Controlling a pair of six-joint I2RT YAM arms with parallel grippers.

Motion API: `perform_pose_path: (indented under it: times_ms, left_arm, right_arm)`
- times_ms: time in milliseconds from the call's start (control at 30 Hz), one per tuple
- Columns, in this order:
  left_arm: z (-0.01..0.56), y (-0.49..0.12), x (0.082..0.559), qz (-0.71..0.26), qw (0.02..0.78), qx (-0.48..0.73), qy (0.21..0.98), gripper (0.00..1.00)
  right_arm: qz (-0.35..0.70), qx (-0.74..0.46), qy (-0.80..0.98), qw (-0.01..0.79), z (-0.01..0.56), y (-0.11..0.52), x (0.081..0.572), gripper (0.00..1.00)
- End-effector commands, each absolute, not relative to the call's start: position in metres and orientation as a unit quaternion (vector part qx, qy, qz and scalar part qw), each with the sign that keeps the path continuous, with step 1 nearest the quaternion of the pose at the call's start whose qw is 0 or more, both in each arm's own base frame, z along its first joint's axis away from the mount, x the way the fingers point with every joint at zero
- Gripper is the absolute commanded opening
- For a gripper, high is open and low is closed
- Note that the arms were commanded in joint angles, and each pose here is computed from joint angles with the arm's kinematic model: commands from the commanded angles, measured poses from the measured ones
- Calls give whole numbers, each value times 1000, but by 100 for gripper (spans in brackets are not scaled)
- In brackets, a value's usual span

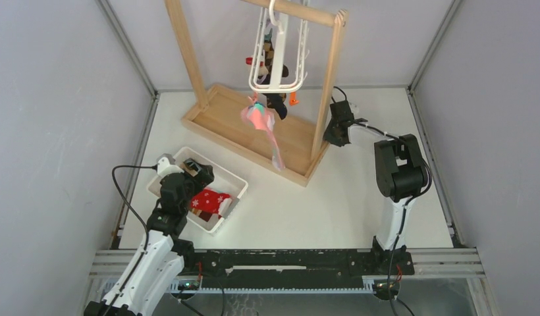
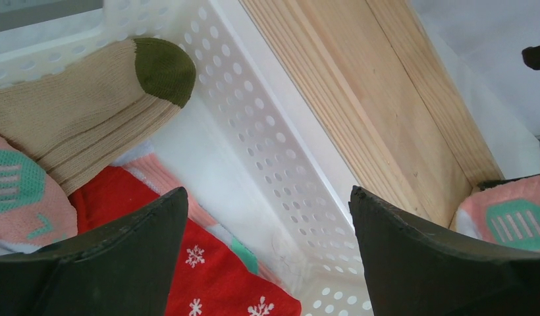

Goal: Clip the socks to the hanger
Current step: Move the clothesline to the center of the board.

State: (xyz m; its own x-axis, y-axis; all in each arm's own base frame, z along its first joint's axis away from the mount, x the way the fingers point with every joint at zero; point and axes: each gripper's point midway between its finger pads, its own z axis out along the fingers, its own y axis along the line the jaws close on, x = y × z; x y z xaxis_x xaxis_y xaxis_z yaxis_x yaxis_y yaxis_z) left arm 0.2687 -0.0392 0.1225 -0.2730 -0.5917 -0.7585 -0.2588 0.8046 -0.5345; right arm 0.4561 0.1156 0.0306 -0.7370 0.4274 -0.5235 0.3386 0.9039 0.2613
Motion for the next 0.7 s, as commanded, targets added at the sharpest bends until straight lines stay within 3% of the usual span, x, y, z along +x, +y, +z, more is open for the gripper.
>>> perform_pose_path:
  times_ms: [0,167,200,267,300,367,667]
  left_arm:
    - [148,-46,279,-183,564,-268,759,95]
    - [147,-47,280,-185,563,-266,761,95]
    - [148,-47,280,-186,564,-265,760,95]
    - [150,-49,281,-191,565,-265,758,95]
    - [152,-50,282,-194,567,-265,756,96]
    - [159,-52,284,-203,570,-263,751,96]
    - [240,-60,320,-210,604,-239,730,99]
  right_arm:
    - [24,235,929,286,29,83,437,0]
    - [46,274,919,279,19,66,426,2]
    - [45,279,918,277,18,61,425,13]
    - [60,270,919,282,24,62,426,53]
    - [65,267,918,287,28,63,426,66]
    - [77,259,914,303,39,68,425,80]
    - [79,261,894,356,85,70,388,88]
